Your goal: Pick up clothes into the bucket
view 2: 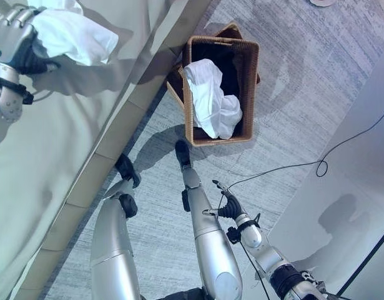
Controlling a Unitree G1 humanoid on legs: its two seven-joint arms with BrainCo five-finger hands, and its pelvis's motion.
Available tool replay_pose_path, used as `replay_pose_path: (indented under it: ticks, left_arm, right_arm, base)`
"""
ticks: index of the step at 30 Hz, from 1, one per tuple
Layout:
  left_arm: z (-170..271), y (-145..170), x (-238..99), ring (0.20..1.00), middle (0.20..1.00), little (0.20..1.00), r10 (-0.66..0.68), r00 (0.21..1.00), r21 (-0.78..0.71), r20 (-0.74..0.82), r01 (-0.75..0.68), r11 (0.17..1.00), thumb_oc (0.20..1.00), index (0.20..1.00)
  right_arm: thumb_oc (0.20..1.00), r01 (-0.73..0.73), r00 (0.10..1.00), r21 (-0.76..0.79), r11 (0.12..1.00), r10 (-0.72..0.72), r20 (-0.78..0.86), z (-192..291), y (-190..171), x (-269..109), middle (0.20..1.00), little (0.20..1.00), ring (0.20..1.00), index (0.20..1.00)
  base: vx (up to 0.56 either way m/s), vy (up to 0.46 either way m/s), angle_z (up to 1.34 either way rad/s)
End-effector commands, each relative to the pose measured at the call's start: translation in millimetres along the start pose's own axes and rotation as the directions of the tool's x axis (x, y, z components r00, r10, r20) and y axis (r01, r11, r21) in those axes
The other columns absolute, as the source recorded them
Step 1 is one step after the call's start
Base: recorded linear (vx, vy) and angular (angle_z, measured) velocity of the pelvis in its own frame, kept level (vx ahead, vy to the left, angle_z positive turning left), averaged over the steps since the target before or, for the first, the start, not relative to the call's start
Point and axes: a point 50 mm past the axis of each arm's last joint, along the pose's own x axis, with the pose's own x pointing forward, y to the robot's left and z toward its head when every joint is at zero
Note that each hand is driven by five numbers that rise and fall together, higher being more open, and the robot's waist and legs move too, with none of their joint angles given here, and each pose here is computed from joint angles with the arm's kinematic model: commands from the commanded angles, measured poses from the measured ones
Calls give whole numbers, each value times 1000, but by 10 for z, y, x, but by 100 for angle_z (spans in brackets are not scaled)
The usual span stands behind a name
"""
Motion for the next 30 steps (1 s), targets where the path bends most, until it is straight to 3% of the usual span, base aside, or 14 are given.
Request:
replay_pose_path:
  ticks: [1,7,14,30]
  left_arm:
    - [-62,4,-84,200,200,200,23,1000,-39,-21,-24,999,200,200]
    - [50,3,-171,200,200,200,84,996,-220,-11,-84,972,200,200]
    - [67,-151,-572,200,200,200,106,991,-558,-86,-136,818,200,200]
    - [-152,-293,-1030,200,200,200,11,987,-663,-163,-118,739,200,200]
  right_arm:
    - [1000,8,1000,25,1000,-9,22,-20,3,-126,1000,1000,1000,1000]
    - [1000,15,1000,15,1000,-15,12,-38,-25,-131,1000,1000,1000,1000]
    - [1000,47,998,-18,999,-48,-43,-153,-137,-189,1000,1000,1000,1000]
    - [1000,56,969,-99,994,-78,-235,-525,-318,-417,1000,1000,1000,1000]
  base:
    - [0,0,0]
    - [-12,-11,4]
    - [-25,-40,15]
    - [26,-55,24]
